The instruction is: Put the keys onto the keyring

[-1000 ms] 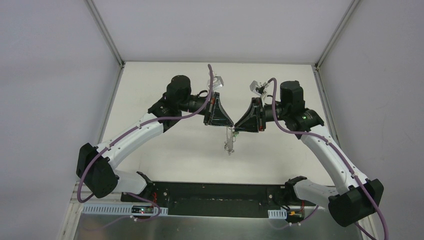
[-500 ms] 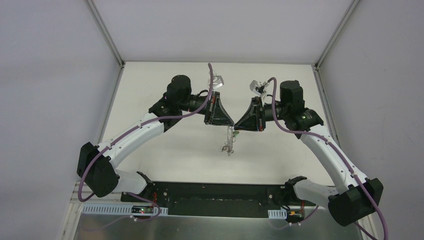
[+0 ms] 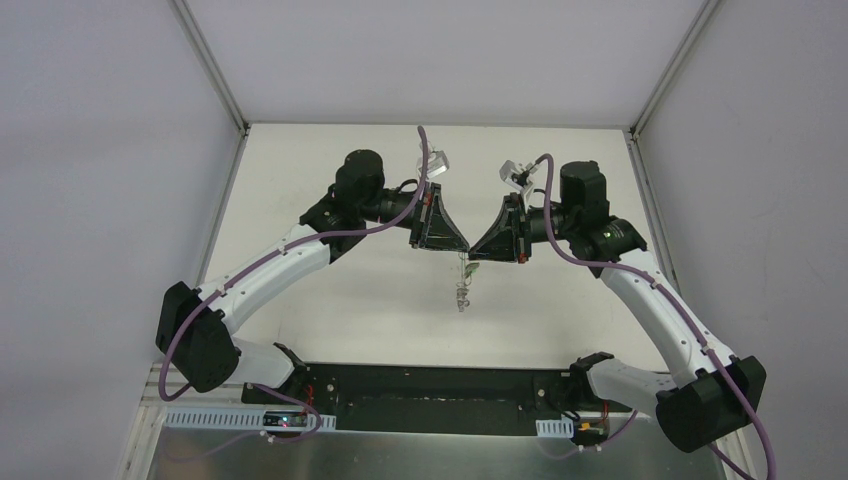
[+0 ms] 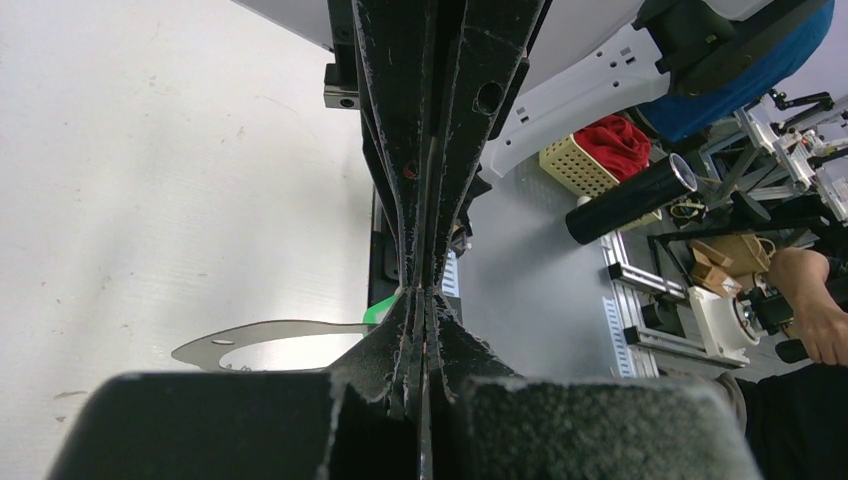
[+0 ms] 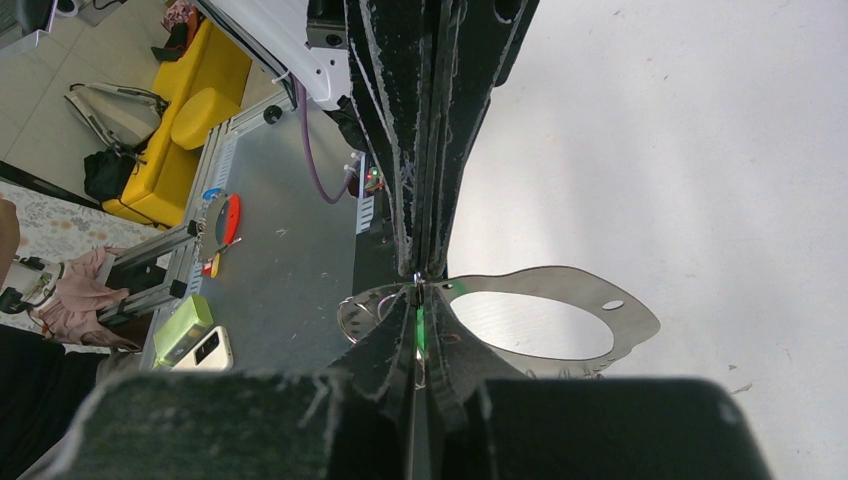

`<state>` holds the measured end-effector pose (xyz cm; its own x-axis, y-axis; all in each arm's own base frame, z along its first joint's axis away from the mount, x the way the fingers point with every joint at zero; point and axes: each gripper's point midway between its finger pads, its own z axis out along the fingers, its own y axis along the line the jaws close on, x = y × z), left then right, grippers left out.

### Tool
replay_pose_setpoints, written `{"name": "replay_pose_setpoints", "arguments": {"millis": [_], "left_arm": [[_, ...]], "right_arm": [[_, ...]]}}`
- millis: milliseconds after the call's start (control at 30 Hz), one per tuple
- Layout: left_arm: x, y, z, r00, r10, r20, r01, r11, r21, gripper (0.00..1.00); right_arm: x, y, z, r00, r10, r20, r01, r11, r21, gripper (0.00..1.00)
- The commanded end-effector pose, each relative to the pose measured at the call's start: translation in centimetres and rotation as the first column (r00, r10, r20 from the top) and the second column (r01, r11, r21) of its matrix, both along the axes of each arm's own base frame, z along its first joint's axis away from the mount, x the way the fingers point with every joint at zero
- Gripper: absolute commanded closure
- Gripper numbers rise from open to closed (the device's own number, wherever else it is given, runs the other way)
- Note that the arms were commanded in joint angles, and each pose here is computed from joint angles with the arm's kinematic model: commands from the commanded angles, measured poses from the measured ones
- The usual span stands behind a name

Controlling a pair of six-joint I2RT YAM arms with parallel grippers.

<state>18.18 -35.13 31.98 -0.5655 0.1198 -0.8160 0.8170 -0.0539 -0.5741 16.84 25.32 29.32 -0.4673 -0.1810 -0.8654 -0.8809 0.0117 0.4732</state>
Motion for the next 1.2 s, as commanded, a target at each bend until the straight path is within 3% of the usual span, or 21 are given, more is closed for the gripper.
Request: {"name": "replay_pose_setpoints", "arguments": {"millis": [0, 367, 567, 767, 1167], "left_arm": [[-0.5, -0.3, 1.4, 0.998, -0.035, 0.045, 0.037, 0.998, -0.050, 1.00], [-0.6, 0.4, 1.0, 0.996, -0.029, 0.090, 0.032, 0.999, -0.034, 1.00], [-1.0, 1.8, -0.3, 0.981, -0.033, 0.193, 0.022, 0.998, 0.060, 0.77], [-0.8, 2.6, -0.9, 0.966, -0.020, 0.258, -0.009, 0.994, 0.108, 0.58], [0.0, 1.4, -2.1, 0.959, -0.038, 0.280, 0.002, 0.992, 0.127, 0.54]], "right_arm": [[-0.5, 0.2, 1.0, 0.998, 0.036, 0.046, -0.037, 0.999, 0.035, 1.00], [0.3, -0.4, 0.1, 0.993, -0.022, 0.116, 0.028, 0.998, -0.052, 1.00], [0.3, -0.2, -1.2, 0.987, -0.018, 0.160, 0.046, 0.984, -0.170, 1.00], [0.2, 0.4, -1.5, 0.987, 0.003, 0.158, 0.028, 0.981, -0.193, 1.00], [0.0, 1.3, -0.9, 0.994, 0.026, 0.109, -0.009, 0.988, -0.152, 1.00]]}}
